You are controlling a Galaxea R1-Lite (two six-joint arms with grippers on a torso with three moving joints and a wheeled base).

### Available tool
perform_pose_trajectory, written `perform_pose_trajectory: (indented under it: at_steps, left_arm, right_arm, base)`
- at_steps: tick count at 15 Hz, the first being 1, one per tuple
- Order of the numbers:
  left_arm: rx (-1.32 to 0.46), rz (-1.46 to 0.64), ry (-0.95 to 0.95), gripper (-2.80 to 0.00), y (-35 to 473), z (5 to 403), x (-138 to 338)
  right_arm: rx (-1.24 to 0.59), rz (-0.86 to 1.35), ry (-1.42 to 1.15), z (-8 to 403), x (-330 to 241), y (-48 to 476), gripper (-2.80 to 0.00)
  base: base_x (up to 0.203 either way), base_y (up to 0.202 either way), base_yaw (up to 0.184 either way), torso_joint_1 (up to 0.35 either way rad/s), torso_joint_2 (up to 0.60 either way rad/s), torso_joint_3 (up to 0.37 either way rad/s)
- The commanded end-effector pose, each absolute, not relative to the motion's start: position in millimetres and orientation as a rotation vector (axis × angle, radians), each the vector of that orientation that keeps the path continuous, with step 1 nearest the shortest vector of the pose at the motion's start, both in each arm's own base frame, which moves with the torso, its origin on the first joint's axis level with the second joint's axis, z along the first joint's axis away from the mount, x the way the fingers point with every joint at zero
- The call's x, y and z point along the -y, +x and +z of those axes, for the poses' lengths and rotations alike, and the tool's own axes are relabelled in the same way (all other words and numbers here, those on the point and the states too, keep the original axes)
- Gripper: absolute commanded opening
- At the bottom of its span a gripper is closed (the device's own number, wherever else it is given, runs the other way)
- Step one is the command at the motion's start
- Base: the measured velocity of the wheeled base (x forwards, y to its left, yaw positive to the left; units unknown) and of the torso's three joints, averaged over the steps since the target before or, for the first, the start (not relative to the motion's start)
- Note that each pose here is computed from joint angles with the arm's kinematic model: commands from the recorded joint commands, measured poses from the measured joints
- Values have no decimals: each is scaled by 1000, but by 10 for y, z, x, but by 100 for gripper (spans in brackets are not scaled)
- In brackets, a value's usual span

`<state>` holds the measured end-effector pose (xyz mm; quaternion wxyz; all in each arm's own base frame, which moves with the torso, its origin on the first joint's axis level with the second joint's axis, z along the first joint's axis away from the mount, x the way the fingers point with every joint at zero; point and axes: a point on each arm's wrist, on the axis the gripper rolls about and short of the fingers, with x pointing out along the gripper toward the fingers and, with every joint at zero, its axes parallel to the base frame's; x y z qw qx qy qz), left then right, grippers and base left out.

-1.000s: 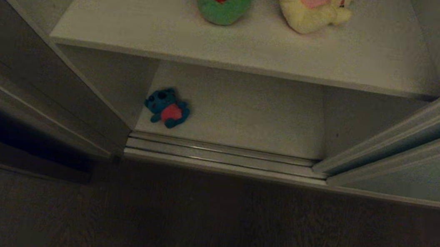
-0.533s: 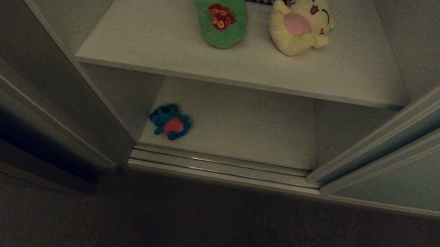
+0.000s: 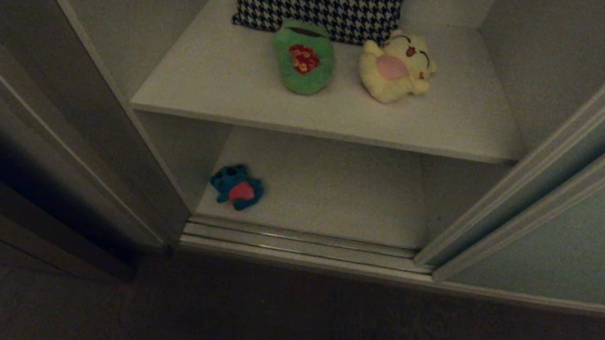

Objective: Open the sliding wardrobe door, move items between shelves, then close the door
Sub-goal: Place the green doll on the lower shelf

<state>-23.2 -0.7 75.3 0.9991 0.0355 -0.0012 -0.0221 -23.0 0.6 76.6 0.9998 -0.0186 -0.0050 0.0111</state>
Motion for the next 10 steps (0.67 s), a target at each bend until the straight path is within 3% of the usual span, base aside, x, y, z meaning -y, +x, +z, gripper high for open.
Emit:
perform_pose_trajectory:
  at_steps: [1, 6, 10]
  left_arm:
    - [0, -45, 72, -280, -229, 756, 7]
    - [16, -44, 92, -280, -230, 773, 7]
    - [202, -107, 82, -280, -462, 1397, 22]
  right_arm:
    - [11, 23, -38, 766, -6, -230, -280]
    - [10, 23, -38, 766, -6, -230, -280]
    - [10, 23, -38, 765, -6, -230, -280]
  base:
    - [0, 0, 0, 2, 7, 70]
    - [0, 0, 0, 1, 0, 8]
    - [0, 0, 0, 0, 0, 0]
